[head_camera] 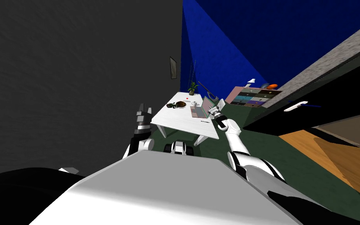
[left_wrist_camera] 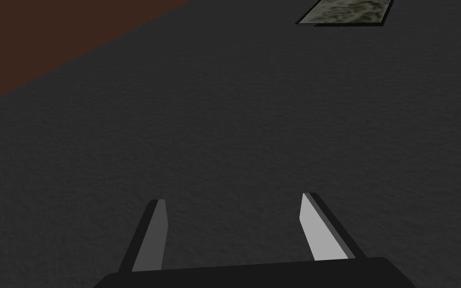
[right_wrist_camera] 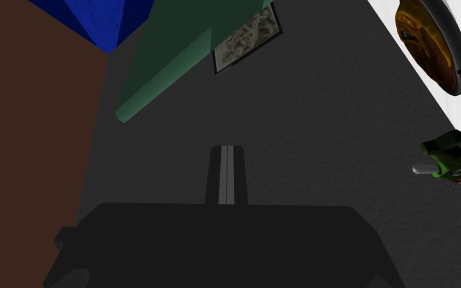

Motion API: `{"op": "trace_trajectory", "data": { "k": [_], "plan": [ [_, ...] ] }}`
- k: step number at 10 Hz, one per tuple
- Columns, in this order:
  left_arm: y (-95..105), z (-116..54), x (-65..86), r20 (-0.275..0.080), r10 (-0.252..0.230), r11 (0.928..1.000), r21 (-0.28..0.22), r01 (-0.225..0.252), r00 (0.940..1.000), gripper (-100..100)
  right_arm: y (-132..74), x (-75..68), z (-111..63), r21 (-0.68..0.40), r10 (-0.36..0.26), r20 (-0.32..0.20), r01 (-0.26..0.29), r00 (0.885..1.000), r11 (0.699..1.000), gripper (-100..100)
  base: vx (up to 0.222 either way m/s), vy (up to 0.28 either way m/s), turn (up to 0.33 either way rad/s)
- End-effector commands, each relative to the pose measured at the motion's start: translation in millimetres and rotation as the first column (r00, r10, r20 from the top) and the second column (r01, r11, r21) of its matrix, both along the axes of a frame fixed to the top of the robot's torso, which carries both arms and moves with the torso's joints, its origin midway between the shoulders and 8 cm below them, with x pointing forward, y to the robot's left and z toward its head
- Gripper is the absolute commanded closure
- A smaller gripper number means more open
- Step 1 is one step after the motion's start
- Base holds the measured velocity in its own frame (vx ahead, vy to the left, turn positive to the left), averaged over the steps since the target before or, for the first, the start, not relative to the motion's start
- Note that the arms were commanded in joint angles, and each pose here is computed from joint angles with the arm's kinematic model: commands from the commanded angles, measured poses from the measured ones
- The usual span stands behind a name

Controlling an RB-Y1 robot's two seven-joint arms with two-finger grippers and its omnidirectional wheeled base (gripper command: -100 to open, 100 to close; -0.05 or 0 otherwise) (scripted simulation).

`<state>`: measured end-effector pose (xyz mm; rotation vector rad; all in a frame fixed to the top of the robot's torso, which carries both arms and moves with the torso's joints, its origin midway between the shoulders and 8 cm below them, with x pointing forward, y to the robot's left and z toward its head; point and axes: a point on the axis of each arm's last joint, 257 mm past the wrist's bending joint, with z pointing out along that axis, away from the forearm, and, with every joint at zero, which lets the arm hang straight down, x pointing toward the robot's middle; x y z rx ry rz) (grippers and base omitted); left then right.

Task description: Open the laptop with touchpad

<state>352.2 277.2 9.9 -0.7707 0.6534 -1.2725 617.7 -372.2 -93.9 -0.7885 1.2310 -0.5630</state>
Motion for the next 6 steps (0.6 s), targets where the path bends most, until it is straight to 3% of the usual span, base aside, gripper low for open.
{"op": "trace_trajectory", "data": {
  "k": [1, 3, 4, 6],
  "plan": [
    [0.1, 0.0, 0.0, 0.000, 0.000, 1.0000, 0.000, 0.000, 1.0000, 0, 30.7, 15.8, 6.9, 0.002, 0.032, 0.013, -0.032, 0.999, 0.999, 100, 0.006, -0.018, -0.238],
    [0.0, 0.0, 0.0, 0.000, 0.000, 1.0000, 0.000, 0.000, 1.0000, 0, 49.6, 15.7, -4.0, 0.001, 0.068, -0.008, -0.068, 0.998, 0.998, 100, 0.002, -0.005, 0.009],
    [0.0, 0.0, 0.0, 0.000, 0.000, 1.0000, 0.000, 0.000, 1.0000, 0, 56.2, 27.6, 5.6, -0.018, 0.059, 0.008, -0.059, 0.998, 0.998, 100, 0.008, -0.013, -0.321],
    [0.0, 0.0, 0.0, 0.000, 0.000, 1.0000, 0.000, 0.000, 1.0000, 0, 82.8, 27.3, -4.1, -0.005, 0.111, -0.013, -0.111, 0.994, 0.994, 100, 0.006, -0.012, -0.122]
  ]
}}
